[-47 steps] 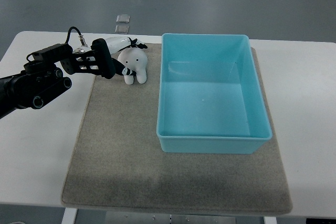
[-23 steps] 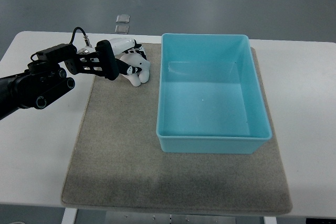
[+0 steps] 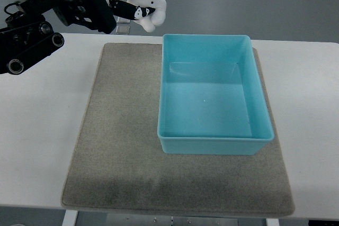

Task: Place white toy into blue box with left hand
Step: 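Lift the toy with the left hand and carry it over the blue box, then open the left hand to release the toy inside the box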

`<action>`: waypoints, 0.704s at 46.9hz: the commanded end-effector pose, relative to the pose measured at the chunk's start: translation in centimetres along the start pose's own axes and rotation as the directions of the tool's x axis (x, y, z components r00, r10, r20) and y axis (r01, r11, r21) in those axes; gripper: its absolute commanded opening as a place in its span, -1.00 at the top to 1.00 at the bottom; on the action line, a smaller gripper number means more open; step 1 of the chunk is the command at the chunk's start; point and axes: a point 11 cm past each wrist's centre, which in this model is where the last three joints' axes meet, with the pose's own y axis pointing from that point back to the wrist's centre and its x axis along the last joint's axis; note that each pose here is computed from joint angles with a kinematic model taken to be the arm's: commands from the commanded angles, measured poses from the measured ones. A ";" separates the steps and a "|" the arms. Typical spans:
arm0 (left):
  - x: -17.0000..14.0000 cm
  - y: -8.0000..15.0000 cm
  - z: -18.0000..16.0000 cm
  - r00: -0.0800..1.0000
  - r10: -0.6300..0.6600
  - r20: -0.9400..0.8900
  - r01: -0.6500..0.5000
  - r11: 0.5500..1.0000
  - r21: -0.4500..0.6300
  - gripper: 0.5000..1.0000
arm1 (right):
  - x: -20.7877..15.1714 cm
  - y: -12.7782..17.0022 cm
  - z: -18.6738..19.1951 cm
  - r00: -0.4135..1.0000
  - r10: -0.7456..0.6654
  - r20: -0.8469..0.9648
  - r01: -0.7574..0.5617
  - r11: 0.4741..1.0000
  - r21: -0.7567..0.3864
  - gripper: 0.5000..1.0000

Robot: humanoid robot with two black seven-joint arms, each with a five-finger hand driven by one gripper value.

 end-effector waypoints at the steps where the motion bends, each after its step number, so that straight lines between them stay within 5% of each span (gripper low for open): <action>1: -1.0 -0.8 2.2 1.000 -0.021 -0.013 0.020 0.998 -0.063 1.00 | 0.0 0.0 0.0 1.000 0.000 0.000 0.000 1.000 0.001 -0.74; 22: -13.0 -3.3 9.4 0.956 -0.282 -0.085 0.254 0.935 -0.249 0.92 | 0.0 0.0 0.0 1.000 0.000 0.000 0.000 1.000 0.000 -0.74; 26: -14.2 -3.2 9.8 0.950 -0.296 -0.101 0.263 0.930 -0.257 0.50 | 0.0 0.0 0.0 1.000 0.000 0.000 0.000 1.000 0.000 -0.74; 33: -14.9 -3.1 9.8 0.947 -0.297 -0.120 0.260 0.932 -0.253 -0.79 | 0.0 0.0 0.0 1.000 0.000 0.000 0.000 1.000 0.001 -0.74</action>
